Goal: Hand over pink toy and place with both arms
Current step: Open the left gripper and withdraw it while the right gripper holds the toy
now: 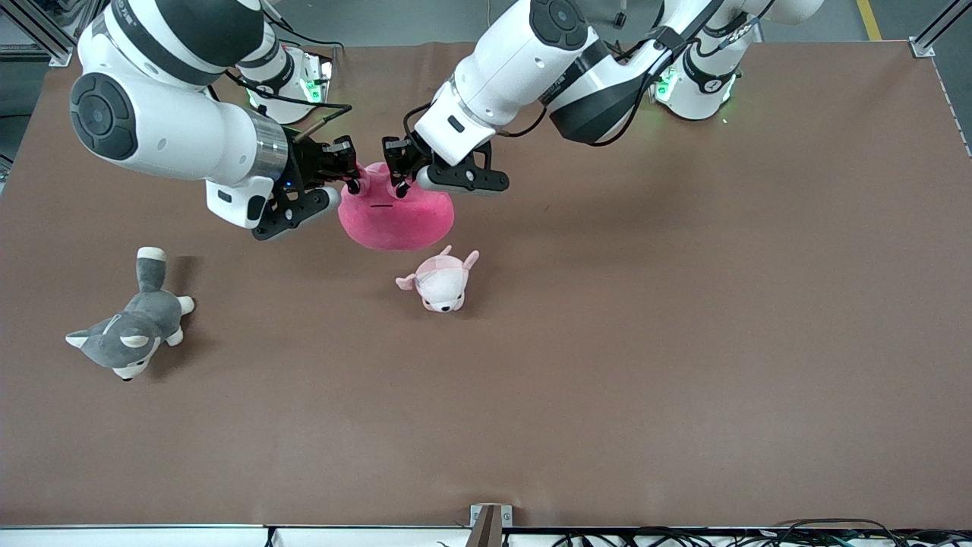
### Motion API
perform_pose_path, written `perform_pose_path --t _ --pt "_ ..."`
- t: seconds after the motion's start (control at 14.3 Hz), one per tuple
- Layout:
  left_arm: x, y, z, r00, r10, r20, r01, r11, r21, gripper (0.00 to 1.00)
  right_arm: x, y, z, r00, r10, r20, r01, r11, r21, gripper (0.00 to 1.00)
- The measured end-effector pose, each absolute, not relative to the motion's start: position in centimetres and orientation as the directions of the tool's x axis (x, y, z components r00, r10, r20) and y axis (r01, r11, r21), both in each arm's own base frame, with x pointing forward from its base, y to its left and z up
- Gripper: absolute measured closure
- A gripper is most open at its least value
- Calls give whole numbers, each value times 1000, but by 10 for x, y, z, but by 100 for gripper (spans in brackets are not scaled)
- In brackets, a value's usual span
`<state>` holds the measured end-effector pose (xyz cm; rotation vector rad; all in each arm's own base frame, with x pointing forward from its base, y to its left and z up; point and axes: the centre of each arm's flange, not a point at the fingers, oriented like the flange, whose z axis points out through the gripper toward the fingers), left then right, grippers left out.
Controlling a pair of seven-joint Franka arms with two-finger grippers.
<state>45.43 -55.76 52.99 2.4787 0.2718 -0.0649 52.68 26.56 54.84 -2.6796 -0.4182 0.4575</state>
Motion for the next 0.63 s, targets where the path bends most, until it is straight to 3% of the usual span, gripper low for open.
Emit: perform_pose_path --t 0.49,0.63 --pt "474 -539 546 982 191 -2 157 -803 575 5 534 248 551 910 323 -260 196 -887 -418 92" --pt "495 -506 563 976 214 38 162 -831 532 0 547 215 557 920 312 -238 189 -883 -429 92"
